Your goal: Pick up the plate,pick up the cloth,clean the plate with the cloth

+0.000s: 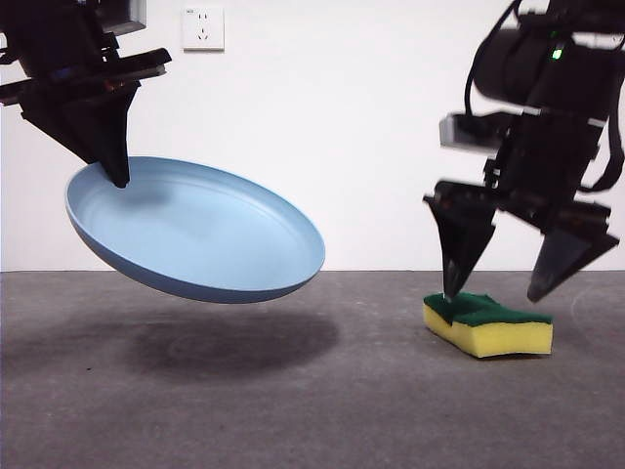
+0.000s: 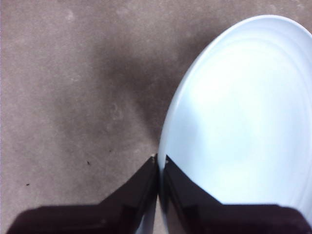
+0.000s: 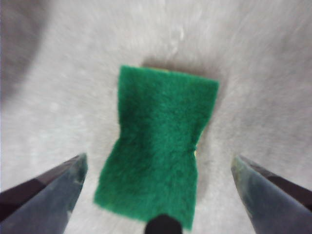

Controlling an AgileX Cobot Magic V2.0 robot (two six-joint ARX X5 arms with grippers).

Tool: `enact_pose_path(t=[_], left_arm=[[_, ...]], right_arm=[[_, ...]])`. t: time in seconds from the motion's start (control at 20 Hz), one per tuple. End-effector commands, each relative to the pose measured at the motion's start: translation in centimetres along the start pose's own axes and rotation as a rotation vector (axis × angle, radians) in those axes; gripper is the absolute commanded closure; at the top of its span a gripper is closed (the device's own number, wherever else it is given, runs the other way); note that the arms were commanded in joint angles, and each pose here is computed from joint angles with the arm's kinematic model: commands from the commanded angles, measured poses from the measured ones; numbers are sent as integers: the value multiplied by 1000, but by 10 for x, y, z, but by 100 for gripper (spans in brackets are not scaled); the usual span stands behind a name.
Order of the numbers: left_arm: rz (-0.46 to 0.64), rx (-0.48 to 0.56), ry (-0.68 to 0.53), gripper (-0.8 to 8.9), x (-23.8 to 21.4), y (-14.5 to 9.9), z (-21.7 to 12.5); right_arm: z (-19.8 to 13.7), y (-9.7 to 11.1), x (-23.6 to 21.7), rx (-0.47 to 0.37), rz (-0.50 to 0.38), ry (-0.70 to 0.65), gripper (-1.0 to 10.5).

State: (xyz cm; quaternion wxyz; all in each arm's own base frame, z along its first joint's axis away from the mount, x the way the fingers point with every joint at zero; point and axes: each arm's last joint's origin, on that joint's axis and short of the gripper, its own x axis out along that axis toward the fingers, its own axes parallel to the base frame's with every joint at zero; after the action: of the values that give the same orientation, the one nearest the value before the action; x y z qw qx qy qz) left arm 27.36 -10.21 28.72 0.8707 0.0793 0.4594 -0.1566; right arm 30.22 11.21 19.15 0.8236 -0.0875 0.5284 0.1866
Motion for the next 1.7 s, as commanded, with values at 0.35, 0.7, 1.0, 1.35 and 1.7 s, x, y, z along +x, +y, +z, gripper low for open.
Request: enact_pose_path(t=[0.35, 0.7, 1.0, 1.35, 1.7], left_arm=[[-5, 12, -1, 822, 3, -1, 0], [-7, 12, -2, 822, 3, -1, 0], [-7, 12, -2, 822, 3, -1, 0], [-14, -18, -59, 822, 10, -4, 7], [-167, -17, -97, 822, 14, -35, 12]], right_arm=[[-1, -1, 24, -15, 4, 37, 512], [-4, 7, 38, -42, 11, 82, 837], [-4, 15, 33, -59, 19, 75, 962], [5, 34, -55, -20, 173, -183, 963], [0, 88, -94, -118, 301, -331, 963]])
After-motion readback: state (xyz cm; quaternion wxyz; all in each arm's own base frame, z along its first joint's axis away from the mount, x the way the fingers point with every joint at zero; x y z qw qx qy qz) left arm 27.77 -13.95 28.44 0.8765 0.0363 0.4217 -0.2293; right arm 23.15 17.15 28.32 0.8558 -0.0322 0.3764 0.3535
